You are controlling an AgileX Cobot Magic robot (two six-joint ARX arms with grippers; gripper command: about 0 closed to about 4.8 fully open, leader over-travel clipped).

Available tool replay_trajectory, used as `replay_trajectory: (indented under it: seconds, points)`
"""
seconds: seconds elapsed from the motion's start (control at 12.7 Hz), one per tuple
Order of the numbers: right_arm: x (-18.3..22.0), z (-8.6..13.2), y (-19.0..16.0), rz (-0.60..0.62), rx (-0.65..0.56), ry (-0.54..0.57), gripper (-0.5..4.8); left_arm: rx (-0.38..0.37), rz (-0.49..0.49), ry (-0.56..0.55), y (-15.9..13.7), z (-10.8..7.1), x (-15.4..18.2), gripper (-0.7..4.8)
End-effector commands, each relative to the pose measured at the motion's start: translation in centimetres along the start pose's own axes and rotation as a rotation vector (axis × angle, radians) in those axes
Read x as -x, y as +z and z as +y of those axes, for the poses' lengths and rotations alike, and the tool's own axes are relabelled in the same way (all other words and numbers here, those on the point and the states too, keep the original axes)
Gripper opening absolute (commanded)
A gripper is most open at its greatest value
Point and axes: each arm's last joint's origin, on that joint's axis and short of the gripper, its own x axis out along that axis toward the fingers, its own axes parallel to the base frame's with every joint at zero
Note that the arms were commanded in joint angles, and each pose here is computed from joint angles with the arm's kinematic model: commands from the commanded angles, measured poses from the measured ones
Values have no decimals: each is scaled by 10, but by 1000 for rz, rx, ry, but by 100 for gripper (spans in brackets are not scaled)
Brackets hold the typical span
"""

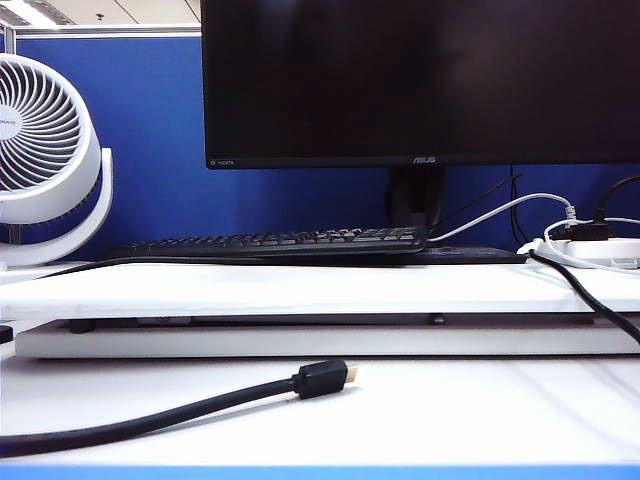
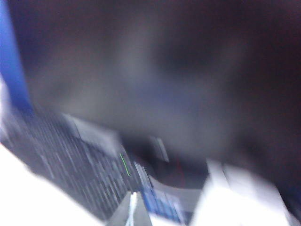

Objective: Pick up the Type-C charging cable and the charging base, insert one end of the Type-C charger into the corresponding slot on the base, and finally place the plugged-in charger back on the table.

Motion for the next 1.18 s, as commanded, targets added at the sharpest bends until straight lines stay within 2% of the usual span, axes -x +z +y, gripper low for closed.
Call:
replay_trajectory:
  seconds: [0.08, 0.24, 0.32, 0.39, 0.47, 0.55, 0.71, 0.79, 0.95, 1.02, 1.18]
  points:
    - [-15, -17, -29, 273, 3, -74, -5, -35, -33, 29, 12, -9, 8, -6]
    - [-24, -29, -46, 421, 4, -107, -5, -35, -35, 29, 13, -10, 9, -6]
    - [-26, -31, -49, 453, 13, -112, -5, -35, -35, 29, 13, -10, 9, -6]
    - [-34, -35, -61, 554, 72, -96, -4, -35, -36, 29, 13, -10, 9, -6]
    - [-46, -32, -82, 722, 248, 69, -4, -35, -36, 29, 13, -10, 9, -6]
    - [-59, -30, -100, 843, 370, 202, -4, -35, -35, 28, 13, -10, 9, -6]
    - [-75, -31, -118, 965, 480, 257, -3, -33, -35, 28, 13, -10, 9, -6]
    - [-87, -32, -132, 1062, 565, 275, 60, -14, -35, 29, 13, -10, 9, -6]
    - [-98, -32, -144, 1105, 611, 332, 134, -12, -35, 28, 13, -10, 9, -6]
    - [-114, -32, -161, 1156, 664, 413, 144, 14, -34, 24, 13, -10, 9, -6]
    - [-119, -33, -168, 1170, 697, 448, 154, 14, -33, 24, 13, -10, 9, -6]
